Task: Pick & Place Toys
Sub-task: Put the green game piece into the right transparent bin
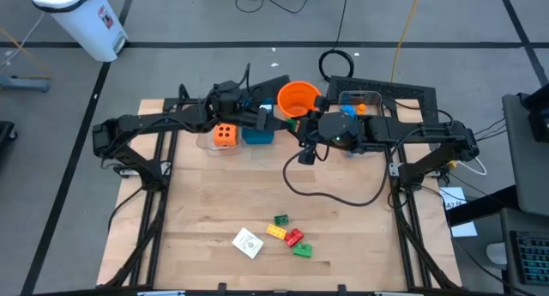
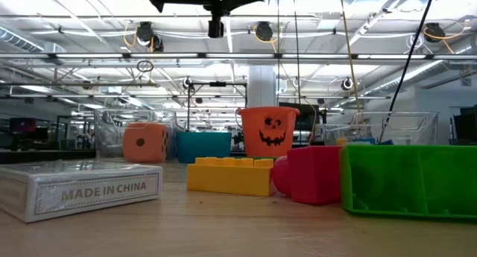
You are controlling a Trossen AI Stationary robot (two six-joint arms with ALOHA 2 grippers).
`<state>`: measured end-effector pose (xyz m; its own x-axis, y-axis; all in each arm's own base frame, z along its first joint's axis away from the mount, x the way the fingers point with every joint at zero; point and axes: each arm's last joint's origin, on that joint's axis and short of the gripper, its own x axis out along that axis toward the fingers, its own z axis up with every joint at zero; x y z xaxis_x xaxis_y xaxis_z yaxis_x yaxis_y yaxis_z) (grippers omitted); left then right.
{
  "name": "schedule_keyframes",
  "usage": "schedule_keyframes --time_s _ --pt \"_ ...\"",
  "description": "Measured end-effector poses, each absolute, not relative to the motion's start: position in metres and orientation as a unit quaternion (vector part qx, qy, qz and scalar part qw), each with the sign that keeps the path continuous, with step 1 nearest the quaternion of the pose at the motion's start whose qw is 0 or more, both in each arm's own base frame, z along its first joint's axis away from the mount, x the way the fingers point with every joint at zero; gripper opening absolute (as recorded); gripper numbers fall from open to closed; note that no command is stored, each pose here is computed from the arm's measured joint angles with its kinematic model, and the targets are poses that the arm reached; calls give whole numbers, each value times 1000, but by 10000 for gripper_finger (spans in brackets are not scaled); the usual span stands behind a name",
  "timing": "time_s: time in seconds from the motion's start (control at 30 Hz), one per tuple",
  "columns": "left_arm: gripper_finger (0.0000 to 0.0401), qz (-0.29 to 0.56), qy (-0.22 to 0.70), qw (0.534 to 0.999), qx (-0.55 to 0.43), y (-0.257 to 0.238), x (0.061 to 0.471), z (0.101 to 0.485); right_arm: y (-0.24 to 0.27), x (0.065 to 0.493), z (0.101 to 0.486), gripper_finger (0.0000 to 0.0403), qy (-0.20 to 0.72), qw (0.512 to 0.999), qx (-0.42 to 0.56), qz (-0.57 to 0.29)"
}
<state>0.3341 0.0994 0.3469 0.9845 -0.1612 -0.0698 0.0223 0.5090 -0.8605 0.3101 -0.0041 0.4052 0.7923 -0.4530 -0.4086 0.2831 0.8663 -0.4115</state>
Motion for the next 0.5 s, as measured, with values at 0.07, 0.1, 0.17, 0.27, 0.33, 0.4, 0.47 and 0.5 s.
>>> schedule_keyframes --time_s 0.07,0.1,0.17,0.27,0.33,0.4,0.47,0.5 --pt "119 -54 71 866 -492 98 334 347 -4 310 405 144 255 932 -167 -197" --pt "120 -54 71 866 -492 98 334 347 -4 310 405 145 255 932 -167 -197" --pt "119 -54 71 866 -492 98 334 347 -4 310 405 149 255 932 -167 -197" --pt "112 -54 70 866 -491 98 334 347 -4 310 405 156 255 932 -167 -197" --pt "111 -54 70 867 -491 98 334 347 -4 310 405 159 255 932 -167 -197" --pt "114 -54 70 867 -491 98 334 347 -4 310 405 162 255 932 -167 -197" --pt "119 -55 69 867 -491 98 334 347 -4 310 405 163 255 932 -166 -197" --pt "120 -55 69 867 -491 98 334 347 -4 310 405 163 255 932 -167 -197"
